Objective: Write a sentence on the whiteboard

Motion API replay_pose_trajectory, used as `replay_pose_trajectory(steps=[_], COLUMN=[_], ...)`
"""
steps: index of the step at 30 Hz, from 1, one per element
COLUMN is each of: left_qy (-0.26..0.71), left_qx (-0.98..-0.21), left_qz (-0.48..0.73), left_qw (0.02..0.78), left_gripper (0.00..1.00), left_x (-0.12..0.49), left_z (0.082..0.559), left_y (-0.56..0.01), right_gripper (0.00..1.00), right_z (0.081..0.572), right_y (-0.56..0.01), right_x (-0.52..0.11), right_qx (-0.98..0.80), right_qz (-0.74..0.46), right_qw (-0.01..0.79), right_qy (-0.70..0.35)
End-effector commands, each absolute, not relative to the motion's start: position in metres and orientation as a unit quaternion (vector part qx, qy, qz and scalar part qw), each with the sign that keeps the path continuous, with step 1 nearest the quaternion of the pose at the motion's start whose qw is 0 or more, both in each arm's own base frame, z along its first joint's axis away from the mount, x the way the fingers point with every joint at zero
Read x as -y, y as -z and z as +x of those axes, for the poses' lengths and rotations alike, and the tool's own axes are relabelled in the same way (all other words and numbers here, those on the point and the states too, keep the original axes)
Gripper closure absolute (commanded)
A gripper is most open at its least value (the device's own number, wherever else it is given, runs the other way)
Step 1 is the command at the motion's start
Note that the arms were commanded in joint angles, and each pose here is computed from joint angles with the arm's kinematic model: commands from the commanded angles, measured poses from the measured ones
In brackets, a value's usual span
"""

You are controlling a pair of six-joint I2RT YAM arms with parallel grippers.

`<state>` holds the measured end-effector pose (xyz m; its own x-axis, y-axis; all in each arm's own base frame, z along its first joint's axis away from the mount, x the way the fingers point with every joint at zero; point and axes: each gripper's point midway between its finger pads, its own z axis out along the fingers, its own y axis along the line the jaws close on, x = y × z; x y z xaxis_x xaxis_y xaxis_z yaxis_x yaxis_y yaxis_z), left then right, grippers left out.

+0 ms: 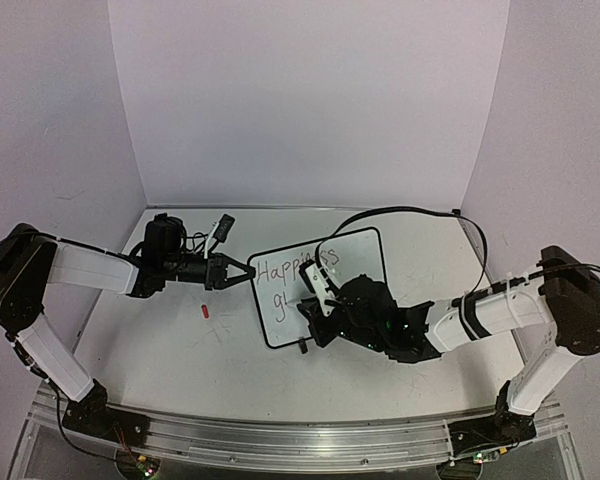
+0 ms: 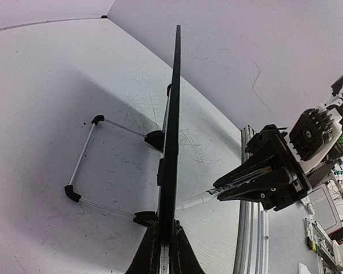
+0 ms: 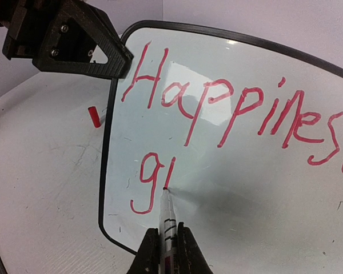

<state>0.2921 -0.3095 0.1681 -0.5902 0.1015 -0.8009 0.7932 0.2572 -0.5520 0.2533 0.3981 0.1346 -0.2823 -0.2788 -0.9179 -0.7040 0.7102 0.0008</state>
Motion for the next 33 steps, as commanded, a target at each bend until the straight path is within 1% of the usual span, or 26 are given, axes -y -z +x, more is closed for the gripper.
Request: replay_pose_trajectory(steps=[1, 15, 33], left_qy=[0.524, 0.524, 0.524], left_qx=[-0.717, -0.716, -0.715], left_qz=[0.324, 0.324, 0.325], left_qw=[0.325, 0.327, 0.328], left_gripper=[1.0, 1.0, 1.0], left_x=[0.313, 0.313, 0.313], left_z=[0.291, 0.29, 0.29], left_y=[-0.17, -0.171, -0.173], right_gripper=[1.0, 1.0, 1.0], right_z=[0.254, 0.268, 0.277], right_y=[-0.142, -0.161, -0.17], right_x=[-0.396, -0.402, -0.395], right_qx=[-0.774, -0.763, -0.766], right_qz=[-0.306, -0.282, -0.256], right_qw=[0.512, 0.543, 0.557], right_qy=[-0.213, -0.21, -0.195])
